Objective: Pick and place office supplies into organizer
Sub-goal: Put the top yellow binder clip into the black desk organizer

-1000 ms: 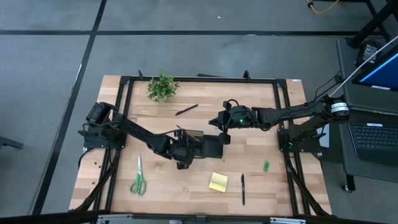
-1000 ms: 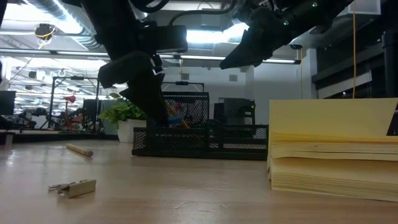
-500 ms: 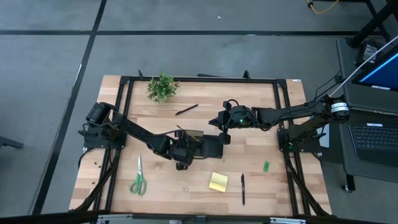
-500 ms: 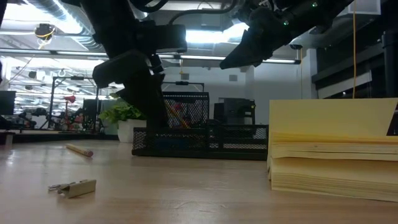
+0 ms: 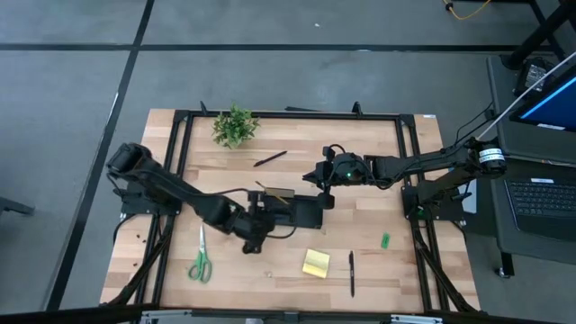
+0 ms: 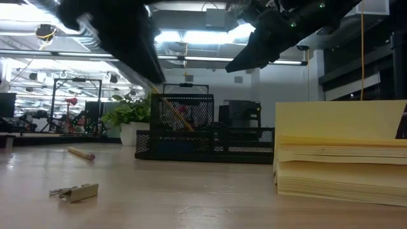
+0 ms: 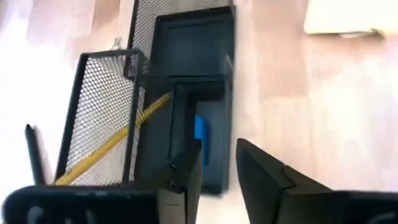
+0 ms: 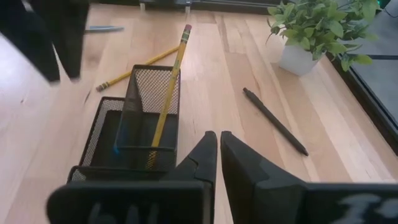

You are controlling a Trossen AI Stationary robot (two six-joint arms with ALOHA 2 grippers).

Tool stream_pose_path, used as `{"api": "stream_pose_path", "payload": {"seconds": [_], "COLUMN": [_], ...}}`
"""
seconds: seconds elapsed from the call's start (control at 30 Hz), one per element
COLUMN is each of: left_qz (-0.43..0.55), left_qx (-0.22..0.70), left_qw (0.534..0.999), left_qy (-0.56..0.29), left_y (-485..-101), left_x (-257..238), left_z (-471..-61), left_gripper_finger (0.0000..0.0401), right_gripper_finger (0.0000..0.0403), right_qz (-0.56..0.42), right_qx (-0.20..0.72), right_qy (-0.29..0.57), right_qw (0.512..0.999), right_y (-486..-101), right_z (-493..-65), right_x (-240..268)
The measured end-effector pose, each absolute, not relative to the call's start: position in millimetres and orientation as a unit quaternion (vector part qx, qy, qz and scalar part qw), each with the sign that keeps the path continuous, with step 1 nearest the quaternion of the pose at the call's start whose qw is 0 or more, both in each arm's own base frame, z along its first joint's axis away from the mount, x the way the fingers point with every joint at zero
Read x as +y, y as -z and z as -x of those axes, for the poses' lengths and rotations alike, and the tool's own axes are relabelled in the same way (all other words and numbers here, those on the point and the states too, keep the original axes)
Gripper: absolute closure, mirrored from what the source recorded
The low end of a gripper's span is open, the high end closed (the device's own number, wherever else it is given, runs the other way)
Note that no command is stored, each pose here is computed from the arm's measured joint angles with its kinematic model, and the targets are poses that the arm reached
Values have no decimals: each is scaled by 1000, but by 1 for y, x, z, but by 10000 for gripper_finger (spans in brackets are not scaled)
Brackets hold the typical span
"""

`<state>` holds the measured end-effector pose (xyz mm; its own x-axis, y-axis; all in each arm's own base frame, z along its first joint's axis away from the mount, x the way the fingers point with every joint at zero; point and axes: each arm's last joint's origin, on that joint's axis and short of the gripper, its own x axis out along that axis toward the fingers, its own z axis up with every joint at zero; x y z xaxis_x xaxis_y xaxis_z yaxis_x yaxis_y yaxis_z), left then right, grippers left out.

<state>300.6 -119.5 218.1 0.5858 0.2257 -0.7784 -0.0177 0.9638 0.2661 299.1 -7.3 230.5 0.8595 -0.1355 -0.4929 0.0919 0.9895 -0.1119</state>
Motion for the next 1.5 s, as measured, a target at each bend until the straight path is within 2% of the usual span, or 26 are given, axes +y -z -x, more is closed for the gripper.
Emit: {"api": "stream_pose_path", "payload": {"seconds": [0.23,0.33,0.53,0.63,0.7,0.87,1.17,1.5], "left_qz": [-151,-132,-105,-96,-88,-74,-31,-41], "left_qx": [409,385,323,295,280,231,171,154], "left_qw": [896,908,936,947,953,966,983,985], "left_qy": [-91,-98,-90,-87,-81,-89,-57,-65], "left_y": [-241,-242,-229,-216,-209,-193,-170,-169], "left_x": [-124,-116,-95,-82,-73,-53,-35,-30], "left_z": [-263,-246,-214,-199,-190,-171,-152,-151], "left_gripper_finger": [350,363,386,397,399,399,399,398], "right_gripper_finger": [377,377,377,380,387,396,398,399], "right_qz": [54,62,74,55,40,39,17,18], "right_qx": [259,259,257,259,281,333,357,361], "right_qy": [35,33,40,9,-21,-9,24,27], "right_qw": [964,963,963,964,959,942,934,932], "right_y": [-230,-231,-231,-230,-230,-234,-233,-239], "right_z": [-299,-299,-299,-299,-297,-293,-287,-287], "right_x": [-6,-6,-14,-20,-24,-38,-61,-65]}}
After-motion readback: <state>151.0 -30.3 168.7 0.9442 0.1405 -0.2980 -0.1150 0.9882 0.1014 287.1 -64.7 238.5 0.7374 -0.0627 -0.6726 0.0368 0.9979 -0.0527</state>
